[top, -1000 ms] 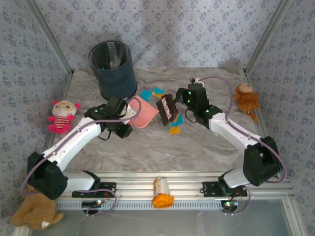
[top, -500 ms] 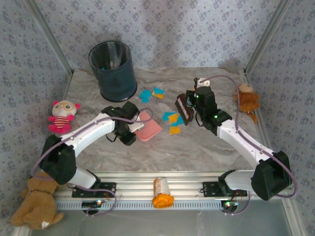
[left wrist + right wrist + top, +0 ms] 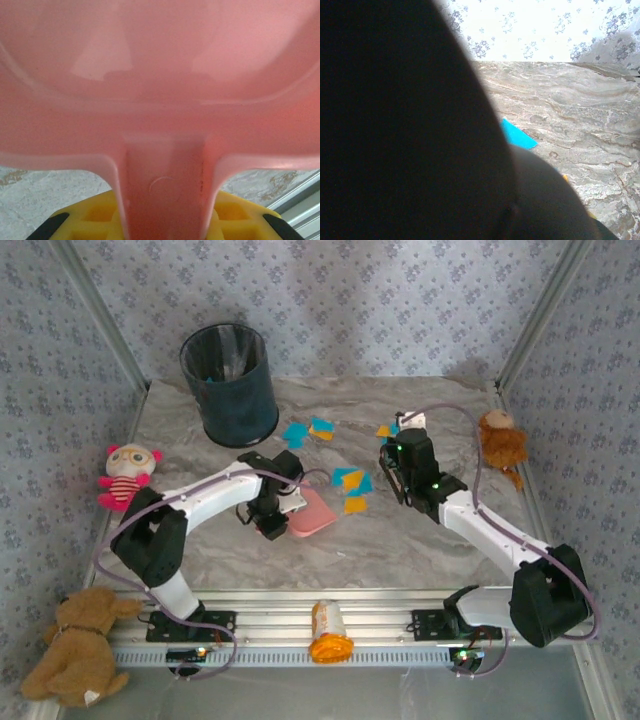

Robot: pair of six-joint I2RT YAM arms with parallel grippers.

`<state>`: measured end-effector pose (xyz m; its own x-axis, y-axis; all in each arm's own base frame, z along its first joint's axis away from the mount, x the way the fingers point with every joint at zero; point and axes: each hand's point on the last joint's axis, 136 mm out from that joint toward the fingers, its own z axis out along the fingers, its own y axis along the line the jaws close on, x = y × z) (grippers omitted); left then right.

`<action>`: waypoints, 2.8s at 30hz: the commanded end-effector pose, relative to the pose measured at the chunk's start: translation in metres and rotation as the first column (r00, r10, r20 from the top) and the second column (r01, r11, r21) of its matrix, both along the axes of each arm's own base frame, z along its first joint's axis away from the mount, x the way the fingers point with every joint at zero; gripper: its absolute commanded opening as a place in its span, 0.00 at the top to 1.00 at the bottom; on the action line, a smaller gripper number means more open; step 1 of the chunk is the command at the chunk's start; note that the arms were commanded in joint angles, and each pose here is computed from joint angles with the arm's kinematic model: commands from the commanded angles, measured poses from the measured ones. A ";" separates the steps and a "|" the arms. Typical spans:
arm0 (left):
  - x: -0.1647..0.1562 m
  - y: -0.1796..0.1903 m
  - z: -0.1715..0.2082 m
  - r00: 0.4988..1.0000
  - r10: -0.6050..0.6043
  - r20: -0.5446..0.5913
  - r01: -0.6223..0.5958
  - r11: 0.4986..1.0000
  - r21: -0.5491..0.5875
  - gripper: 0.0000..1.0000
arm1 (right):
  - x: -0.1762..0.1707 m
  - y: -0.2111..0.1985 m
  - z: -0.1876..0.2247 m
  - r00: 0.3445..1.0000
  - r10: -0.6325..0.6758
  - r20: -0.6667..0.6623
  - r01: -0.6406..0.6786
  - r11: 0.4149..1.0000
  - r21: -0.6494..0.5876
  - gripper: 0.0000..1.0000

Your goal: Sweep away the paper scraps from the table

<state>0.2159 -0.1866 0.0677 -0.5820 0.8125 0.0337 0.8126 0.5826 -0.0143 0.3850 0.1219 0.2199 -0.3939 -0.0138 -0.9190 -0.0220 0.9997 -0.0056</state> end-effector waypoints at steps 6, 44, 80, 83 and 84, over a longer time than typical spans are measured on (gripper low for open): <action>-0.001 -0.003 -0.003 0.998 -0.054 -0.044 0.057 0.996 0.063 1.00 | 0.011 0.004 0.010 0.997 -0.012 0.075 0.011 1.000 0.010 1.00; 0.024 -0.019 -0.020 0.997 -0.038 -0.073 0.048 0.990 0.134 1.00 | 0.003 0.086 -0.030 0.975 0.216 -0.042 -0.214 0.976 0.050 1.00; 0.004 -0.017 -0.010 0.991 -0.075 -0.114 0.087 0.991 0.103 1.00 | -0.001 0.106 0.027 0.956 0.276 0.102 -0.291 0.938 0.191 1.00; -0.001 -0.018 -0.008 0.989 -0.084 -0.124 0.096 0.991 0.090 1.00 | -0.002 0.090 0.030 0.972 0.203 0.120 -0.224 0.954 0.200 1.00; -0.003 -0.018 -0.007 0.988 -0.088 -0.124 0.100 0.991 0.089 1.00 | -0.003 0.084 0.031 0.977 0.174 0.121 -0.196 0.959 0.203 1.00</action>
<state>0.2284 -0.2078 0.0495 -0.5195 0.8386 0.1640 0.8472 0.5305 -0.0288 0.3800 0.2246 0.2267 -0.3770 0.0273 -0.9258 -0.3134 0.9368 0.1553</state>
